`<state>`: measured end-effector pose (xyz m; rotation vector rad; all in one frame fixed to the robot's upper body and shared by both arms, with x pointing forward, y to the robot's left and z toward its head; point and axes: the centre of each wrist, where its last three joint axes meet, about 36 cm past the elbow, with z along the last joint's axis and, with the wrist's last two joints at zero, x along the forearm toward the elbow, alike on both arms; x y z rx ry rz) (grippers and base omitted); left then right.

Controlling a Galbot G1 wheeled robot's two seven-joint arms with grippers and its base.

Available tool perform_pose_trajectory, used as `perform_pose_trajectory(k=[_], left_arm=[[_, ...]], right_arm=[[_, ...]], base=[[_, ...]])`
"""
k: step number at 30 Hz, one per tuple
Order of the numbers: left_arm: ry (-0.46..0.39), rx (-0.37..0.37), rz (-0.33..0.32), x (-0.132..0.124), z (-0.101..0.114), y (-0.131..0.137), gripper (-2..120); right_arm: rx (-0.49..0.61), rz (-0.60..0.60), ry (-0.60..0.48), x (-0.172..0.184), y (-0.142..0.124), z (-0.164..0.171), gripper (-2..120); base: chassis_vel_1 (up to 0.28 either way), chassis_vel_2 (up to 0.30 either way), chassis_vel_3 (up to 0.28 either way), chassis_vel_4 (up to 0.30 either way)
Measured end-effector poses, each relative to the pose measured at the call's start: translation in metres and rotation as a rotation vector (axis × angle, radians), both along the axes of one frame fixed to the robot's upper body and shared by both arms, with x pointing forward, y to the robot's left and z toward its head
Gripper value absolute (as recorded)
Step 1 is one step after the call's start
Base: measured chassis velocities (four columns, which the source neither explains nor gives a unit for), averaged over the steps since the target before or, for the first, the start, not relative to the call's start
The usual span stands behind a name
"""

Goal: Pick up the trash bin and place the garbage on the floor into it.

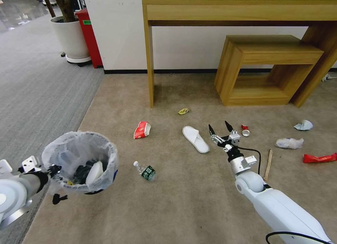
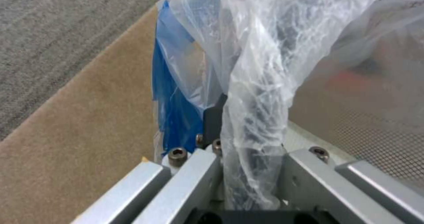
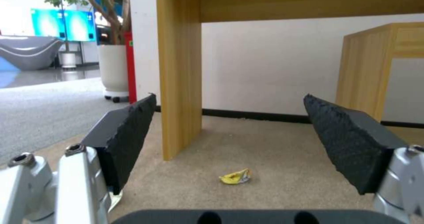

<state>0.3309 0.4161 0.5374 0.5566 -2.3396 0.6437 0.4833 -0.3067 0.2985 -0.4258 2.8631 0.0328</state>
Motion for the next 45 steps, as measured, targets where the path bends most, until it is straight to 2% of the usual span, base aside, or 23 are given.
perform_pose_trajectory(k=[20,45], left_arm=[[-0.003,0.002,0.003,-0.0018,-0.0001,0.0015,0],[-0.01,0.009,0.0,-0.0033,0.0007,0.0006,0]], right_arm=[[-0.021,-0.006,0.0,0.002,-0.0056,0.001,86],[-0.02,0.001,-0.003,0.0019,-0.0023,0.0008,86]], base=[[-0.007,0.006,0.009,-0.006],[-0.096,0.101,0.099,-0.098]])
